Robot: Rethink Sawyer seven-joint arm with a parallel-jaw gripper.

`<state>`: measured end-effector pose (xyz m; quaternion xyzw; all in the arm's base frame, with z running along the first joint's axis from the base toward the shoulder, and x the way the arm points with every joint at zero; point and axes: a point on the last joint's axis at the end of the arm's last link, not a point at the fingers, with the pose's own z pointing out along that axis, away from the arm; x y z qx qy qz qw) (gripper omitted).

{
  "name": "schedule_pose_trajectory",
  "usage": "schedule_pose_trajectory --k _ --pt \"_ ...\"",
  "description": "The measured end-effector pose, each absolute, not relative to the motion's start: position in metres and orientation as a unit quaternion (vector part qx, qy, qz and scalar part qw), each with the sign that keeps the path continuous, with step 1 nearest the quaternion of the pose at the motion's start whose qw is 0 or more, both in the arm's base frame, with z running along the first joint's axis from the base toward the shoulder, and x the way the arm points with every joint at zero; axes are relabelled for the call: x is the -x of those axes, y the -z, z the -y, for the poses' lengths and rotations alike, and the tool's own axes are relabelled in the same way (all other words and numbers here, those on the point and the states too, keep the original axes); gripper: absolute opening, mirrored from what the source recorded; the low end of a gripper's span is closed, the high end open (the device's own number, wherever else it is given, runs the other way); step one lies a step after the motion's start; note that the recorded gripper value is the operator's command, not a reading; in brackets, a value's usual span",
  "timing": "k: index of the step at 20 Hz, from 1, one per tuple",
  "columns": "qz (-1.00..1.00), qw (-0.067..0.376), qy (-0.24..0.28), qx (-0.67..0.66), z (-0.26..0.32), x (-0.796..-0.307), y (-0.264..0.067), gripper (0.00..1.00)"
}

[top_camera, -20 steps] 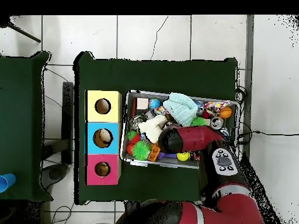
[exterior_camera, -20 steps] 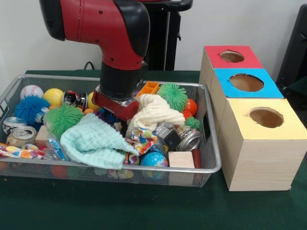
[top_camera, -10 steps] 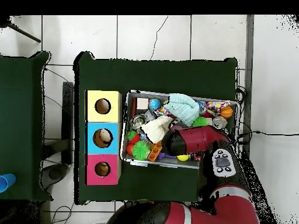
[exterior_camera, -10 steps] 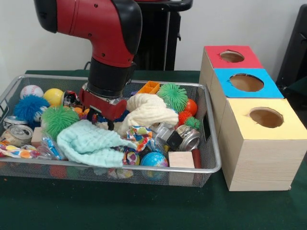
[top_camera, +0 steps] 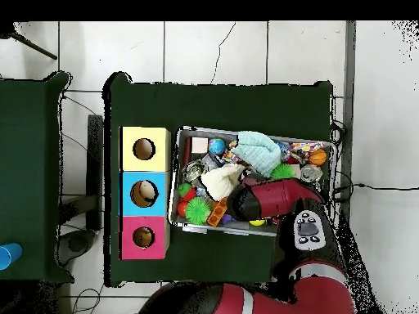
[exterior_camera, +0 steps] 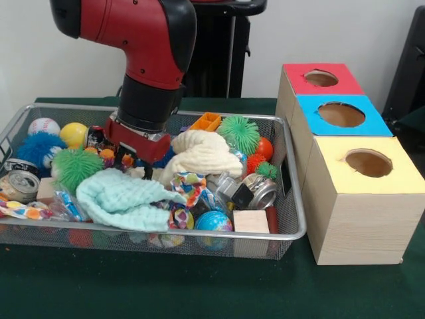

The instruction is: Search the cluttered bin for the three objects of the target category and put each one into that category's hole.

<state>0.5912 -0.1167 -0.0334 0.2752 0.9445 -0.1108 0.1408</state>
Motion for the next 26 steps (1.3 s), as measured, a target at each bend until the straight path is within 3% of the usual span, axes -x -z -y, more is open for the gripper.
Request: schedule_pose_trajectory --k 12,19,23,26 --pt "-0.93 0.142 0.167 -0.295 0.161 -0.593 -0.021 1.0" --pt "-0.928 0.151 0.188 -0.285 0.186 -0.597 -0.02 1.0" --pt "-0.926 0.147 0.151 -0.314 0.19 -0.602 -0.009 1.0" --pt "-0.915 0.136 0.088 -0.37 0.201 -0.605 0.006 1.0"
